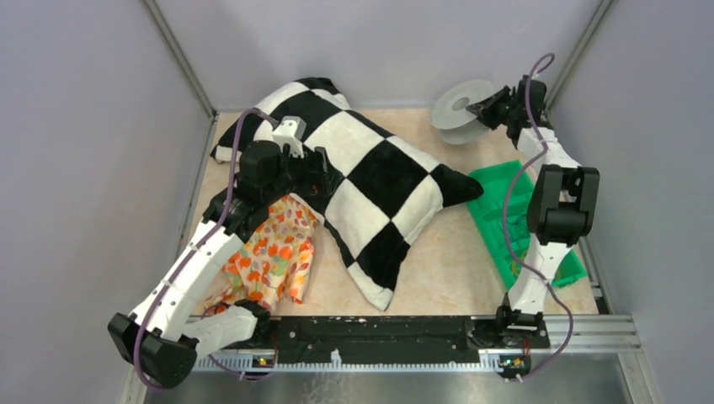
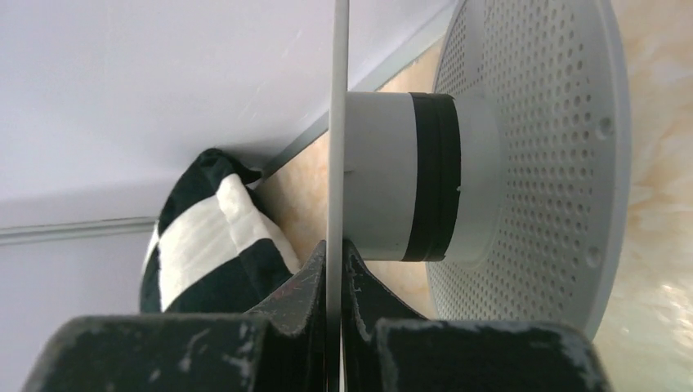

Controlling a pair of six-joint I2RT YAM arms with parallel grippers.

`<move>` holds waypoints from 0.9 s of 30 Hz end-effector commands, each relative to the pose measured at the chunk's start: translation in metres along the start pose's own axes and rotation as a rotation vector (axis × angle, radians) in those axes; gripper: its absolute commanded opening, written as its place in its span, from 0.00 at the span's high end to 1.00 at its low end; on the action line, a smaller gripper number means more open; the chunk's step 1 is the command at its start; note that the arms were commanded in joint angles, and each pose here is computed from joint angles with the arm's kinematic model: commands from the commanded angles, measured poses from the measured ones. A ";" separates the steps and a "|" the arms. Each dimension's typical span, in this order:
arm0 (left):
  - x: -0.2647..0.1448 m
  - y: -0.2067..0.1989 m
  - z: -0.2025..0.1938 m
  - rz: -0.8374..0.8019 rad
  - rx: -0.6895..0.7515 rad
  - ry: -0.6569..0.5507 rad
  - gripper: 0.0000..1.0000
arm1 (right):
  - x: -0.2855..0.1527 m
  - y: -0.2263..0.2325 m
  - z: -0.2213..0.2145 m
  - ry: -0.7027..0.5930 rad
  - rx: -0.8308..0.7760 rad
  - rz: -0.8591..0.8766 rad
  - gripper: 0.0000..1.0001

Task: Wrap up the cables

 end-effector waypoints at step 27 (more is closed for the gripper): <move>0.013 -0.056 0.035 -0.236 -0.068 0.005 0.01 | -0.316 0.119 -0.099 -0.120 -0.728 -0.495 1.00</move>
Point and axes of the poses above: each gripper's point midway between its finger pads, its own x axis out along the fingers, its own y axis along the line the jaws close on, z = x × y, the point moved 6 cm from there along -x, back along the fingers, and after that the axes turned 12 degrees about -x, right-handed, at the moved point
